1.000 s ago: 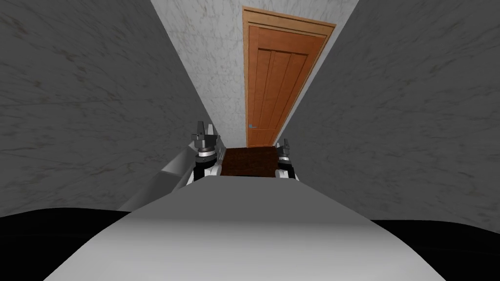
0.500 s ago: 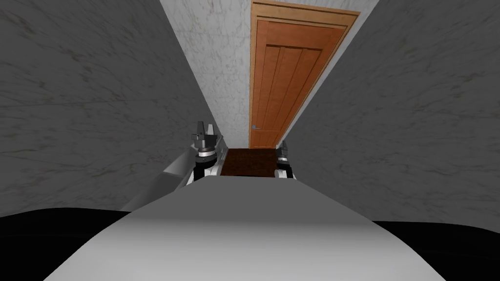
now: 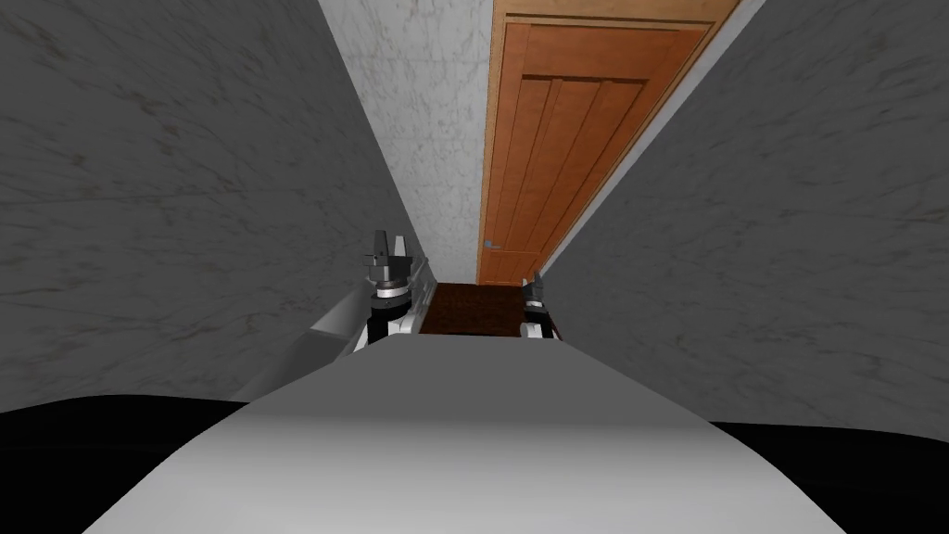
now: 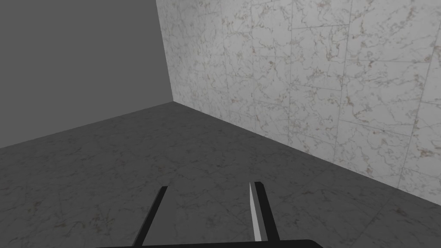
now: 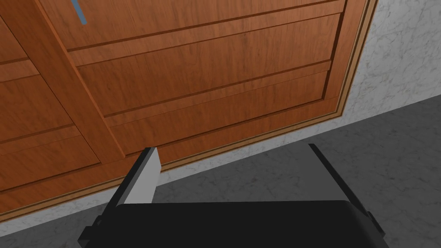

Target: Pull the door open

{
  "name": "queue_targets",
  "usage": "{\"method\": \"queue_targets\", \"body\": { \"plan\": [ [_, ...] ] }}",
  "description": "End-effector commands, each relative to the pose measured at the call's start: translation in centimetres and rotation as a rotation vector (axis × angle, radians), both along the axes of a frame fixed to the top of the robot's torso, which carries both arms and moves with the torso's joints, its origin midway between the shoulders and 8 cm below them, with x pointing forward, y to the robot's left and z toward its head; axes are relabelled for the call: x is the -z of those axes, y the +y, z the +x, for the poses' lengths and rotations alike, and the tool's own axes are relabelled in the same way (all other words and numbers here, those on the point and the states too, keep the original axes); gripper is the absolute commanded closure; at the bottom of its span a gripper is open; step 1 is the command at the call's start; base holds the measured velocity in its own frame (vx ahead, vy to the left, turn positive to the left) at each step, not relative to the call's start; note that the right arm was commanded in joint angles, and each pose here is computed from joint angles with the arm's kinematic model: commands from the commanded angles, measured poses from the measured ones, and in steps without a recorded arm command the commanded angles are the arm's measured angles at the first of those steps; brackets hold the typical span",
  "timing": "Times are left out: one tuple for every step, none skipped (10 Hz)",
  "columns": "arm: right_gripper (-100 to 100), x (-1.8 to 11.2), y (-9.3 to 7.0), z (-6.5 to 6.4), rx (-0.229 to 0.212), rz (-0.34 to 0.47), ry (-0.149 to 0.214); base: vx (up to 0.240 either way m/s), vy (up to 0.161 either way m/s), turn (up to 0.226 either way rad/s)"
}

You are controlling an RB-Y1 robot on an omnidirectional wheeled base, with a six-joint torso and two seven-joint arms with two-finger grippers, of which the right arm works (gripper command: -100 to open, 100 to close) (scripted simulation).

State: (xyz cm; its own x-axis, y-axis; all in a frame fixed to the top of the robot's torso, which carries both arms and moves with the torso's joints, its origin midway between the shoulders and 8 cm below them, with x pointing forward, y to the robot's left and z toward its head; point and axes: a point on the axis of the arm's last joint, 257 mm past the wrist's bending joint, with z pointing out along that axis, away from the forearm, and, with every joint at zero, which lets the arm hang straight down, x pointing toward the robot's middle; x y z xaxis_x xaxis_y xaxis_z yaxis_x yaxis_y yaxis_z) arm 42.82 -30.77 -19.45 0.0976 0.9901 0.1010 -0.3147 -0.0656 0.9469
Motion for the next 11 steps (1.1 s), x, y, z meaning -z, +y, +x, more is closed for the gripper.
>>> {"method": "queue_targets", "body": {
  "plan": [
    [-100,1.2,-0.5,0.2,0.008,0.002,0.016,0.108,0.015,0.123],
    [-100,1.9,-0.8,0.4,0.013,0.004,0.026,0.104,0.024,0.132],
    [-100,2.5,-1.1,0.5,0.018,0.005,0.031,0.108,0.022,0.124],
    [-100,3.4,-1.4,0.6,0.024,0.006,0.046,0.096,0.016,0.121],
    [-100,3.9,-1.7,0.7,0.03,0.007,0.052,0.111,0.022,0.117],
    [-100,4.9,-2.1,0.8,0.037,0.008,0.067,0.114,0.019,0.131],
    [-100,5.7,-2.4,0.8,0.044,0.009,0.079,0.122,0.004,0.161],
    [-100,6.4,-2.8,0.9,0.051,0.01,0.09,0.115,-0.003,0.131],
    [-100,6.9,-3.1,1.0,0.057,0.011,0.095,0.087,0.01,0.119],
    [-100,7.5,-3.5,1.0,0.065,0.011,0.105,0.101,0.019,0.121],
    [-100,8.3,-3.9,1.0,0.073,0.011,0.117,0.107,0.004,0.126]
  ]
}}
